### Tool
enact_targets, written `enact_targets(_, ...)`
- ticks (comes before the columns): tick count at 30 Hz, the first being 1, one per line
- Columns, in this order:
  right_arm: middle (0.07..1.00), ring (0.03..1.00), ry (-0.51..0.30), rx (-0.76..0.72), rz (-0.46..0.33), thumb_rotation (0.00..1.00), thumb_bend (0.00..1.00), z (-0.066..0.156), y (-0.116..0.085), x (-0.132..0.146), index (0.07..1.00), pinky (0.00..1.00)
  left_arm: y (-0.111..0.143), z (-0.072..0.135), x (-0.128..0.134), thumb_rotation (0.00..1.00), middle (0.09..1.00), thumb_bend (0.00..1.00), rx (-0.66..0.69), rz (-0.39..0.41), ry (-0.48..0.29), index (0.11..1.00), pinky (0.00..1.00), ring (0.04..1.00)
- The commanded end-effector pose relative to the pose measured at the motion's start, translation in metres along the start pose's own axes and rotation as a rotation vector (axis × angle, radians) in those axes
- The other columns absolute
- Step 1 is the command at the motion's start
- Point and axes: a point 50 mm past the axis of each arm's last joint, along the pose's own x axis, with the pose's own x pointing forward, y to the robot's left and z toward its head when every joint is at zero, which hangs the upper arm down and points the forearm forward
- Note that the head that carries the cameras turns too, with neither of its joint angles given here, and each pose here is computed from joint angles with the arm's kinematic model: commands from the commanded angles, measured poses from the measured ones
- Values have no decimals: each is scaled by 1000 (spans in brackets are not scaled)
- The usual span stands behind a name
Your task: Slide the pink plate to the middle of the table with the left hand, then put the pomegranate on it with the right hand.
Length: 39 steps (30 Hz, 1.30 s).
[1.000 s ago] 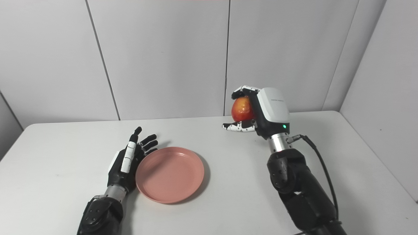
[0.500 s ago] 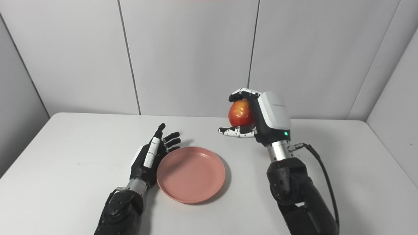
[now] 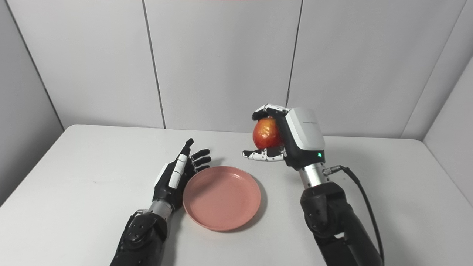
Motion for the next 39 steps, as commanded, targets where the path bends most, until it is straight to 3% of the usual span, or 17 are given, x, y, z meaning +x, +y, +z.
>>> enact_targets(1,458,339,-93,24,-57,13,520,20,-12,11,524,252,-6,-13,-2,815,783,832,-12,8,67,1000,711,773)
enact_targets(7,481,331,-74,88,-46,11,524,32,0,6,490,245,-7,-13,-2,812,784,847,-16,6,70,1000,729,775)
enact_targets(14,428,289,-66,127,-27,11,518,42,11,-2,532,218,-8,-14,-3,809,774,819,-22,14,73,1000,702,766)
enact_targets(25,427,295,-44,189,58,11,517,55,50,-23,535,223,-8,-16,-4,833,804,782,-17,-7,75,1000,730,787)
enact_targets(39,420,279,34,180,130,9,517,45,81,-32,532,204,-10,-16,-6,848,802,768,-17,-13,74,1000,729,787)
